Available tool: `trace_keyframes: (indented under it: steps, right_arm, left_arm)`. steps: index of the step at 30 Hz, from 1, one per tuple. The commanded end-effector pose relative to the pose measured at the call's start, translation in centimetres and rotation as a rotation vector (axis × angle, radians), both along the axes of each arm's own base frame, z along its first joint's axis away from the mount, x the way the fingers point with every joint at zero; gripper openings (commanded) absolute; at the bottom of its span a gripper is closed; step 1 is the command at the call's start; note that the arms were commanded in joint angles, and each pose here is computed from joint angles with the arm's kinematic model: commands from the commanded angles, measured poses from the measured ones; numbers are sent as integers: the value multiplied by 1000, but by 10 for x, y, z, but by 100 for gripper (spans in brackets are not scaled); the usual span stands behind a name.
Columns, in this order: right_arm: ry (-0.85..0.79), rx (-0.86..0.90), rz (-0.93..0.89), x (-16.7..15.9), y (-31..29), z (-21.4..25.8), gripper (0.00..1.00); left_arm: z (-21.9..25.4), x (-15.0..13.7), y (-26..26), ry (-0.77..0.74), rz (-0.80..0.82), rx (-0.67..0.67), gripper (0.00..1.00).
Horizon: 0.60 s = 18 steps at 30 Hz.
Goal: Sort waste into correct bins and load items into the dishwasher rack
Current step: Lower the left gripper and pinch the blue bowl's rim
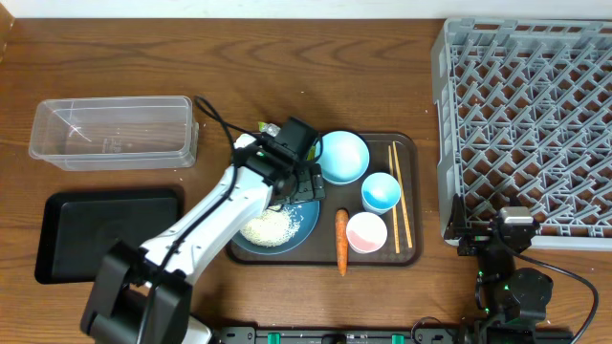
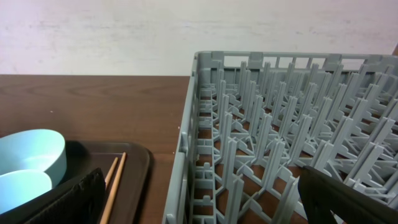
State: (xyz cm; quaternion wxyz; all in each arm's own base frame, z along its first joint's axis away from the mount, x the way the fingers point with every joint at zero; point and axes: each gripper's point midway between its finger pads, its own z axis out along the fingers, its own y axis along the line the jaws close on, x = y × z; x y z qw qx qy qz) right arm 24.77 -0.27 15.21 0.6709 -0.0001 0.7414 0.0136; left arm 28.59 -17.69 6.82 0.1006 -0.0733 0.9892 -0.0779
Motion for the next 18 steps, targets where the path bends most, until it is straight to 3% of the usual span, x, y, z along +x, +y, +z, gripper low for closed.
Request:
trace_keyframes:
  steps: [1,6,18]
  right_arm:
    - [4,-7,7,0,2,-2,99]
    - [4,-7,7,0,2,-2,99]
    - [5,-7,7,0,2,-2,99]
  left_arm:
    - [-4,6,-6,-28,-17,47,98]
    - [-20,6,0,-39,-11,156,98]
    - [-36,4,-14,-27,-30,162,92]
